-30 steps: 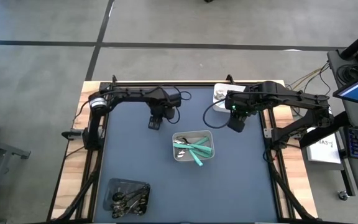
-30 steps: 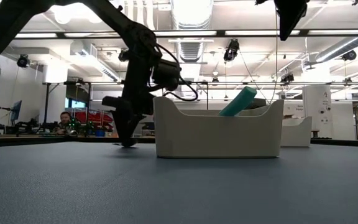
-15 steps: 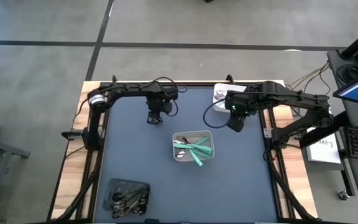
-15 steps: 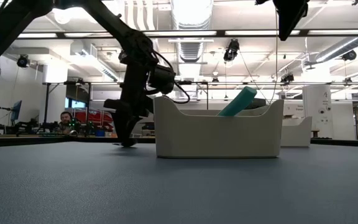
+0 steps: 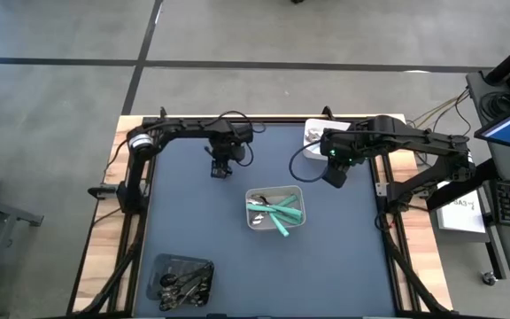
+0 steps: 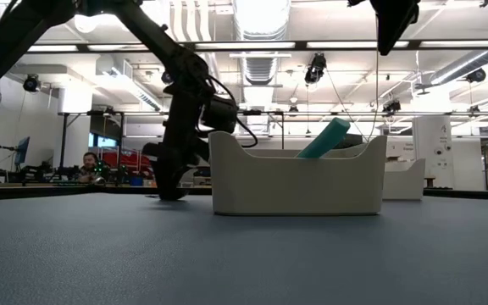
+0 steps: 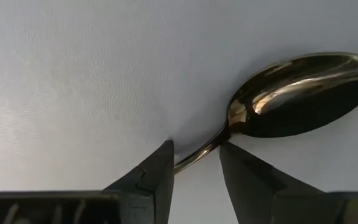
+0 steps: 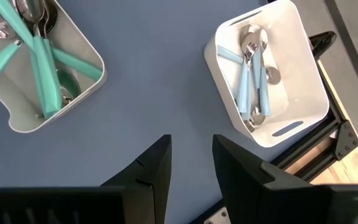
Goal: Sort silverware by color (type)
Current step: Put the black spoon into the black bin
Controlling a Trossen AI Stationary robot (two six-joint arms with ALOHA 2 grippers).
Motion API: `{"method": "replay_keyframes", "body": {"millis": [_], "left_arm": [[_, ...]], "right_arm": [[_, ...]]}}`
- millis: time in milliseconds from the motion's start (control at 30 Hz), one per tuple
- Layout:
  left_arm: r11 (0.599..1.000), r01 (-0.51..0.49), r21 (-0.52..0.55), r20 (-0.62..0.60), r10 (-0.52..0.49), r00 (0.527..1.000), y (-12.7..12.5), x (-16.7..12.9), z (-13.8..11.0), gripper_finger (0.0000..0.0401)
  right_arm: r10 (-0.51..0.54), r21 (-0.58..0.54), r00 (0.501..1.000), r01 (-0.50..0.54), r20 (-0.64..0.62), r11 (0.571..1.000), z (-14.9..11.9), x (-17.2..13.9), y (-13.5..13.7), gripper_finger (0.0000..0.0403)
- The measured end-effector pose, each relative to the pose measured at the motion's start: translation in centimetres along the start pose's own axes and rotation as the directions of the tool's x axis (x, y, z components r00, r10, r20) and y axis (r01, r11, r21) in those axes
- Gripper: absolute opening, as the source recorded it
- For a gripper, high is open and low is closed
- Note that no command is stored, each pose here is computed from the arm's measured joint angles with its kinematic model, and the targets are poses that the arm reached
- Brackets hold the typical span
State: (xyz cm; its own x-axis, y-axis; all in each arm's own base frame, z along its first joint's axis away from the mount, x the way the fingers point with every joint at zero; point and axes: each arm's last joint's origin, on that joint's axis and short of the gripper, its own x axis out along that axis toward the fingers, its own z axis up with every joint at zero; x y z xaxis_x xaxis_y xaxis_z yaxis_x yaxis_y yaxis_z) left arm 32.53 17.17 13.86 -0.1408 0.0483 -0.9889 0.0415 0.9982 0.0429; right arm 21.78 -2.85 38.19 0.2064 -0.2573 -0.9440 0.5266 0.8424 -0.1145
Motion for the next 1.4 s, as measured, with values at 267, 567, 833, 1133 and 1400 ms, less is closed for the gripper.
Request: {"method": "replay_keyframes", "body": {"millis": [267,567,833,1133,1400], "left_arm": [[0.988,0.062,-0.141,0.038,-0.057,0.998,-0.1,0.0,0.1,0.0019],[0.927,0.08,-0.366,0.08,-0.054,0.995,0.3,-0.6,0.1,0.0002],[0.858,0.228,-0.46,0.377,-0.044,0.925,-0.3,-6.9,-0.7,0.0001],[0.83,0.318,-0.458,0.525,-0.036,0.85,-8.0,-15.2,-3.3,0.0],[0.85,0.392,-0.35,0.516,-0.174,0.838,-19.2,-19.5,-7.9,0.0]], "right_arm": [[0.004,0.043,1.0,-0.005,0.01,0.999,0.1,0.0,0.0,0.0109],[0.005,0.044,1.0,-0.005,0.011,0.999,0.1,0.0,0.0,0.0109],[0.004,0.035,1.0,-0.004,0.009,0.999,0.1,0.1,0.1,0.0109],[-0.061,-0.056,0.998,0.063,0.027,0.996,0.2,1.0,0.1,0.0109],[-0.04,-0.094,0.994,0.05,0.101,0.994,1.1,3.2,1.1,0.0109]]}}
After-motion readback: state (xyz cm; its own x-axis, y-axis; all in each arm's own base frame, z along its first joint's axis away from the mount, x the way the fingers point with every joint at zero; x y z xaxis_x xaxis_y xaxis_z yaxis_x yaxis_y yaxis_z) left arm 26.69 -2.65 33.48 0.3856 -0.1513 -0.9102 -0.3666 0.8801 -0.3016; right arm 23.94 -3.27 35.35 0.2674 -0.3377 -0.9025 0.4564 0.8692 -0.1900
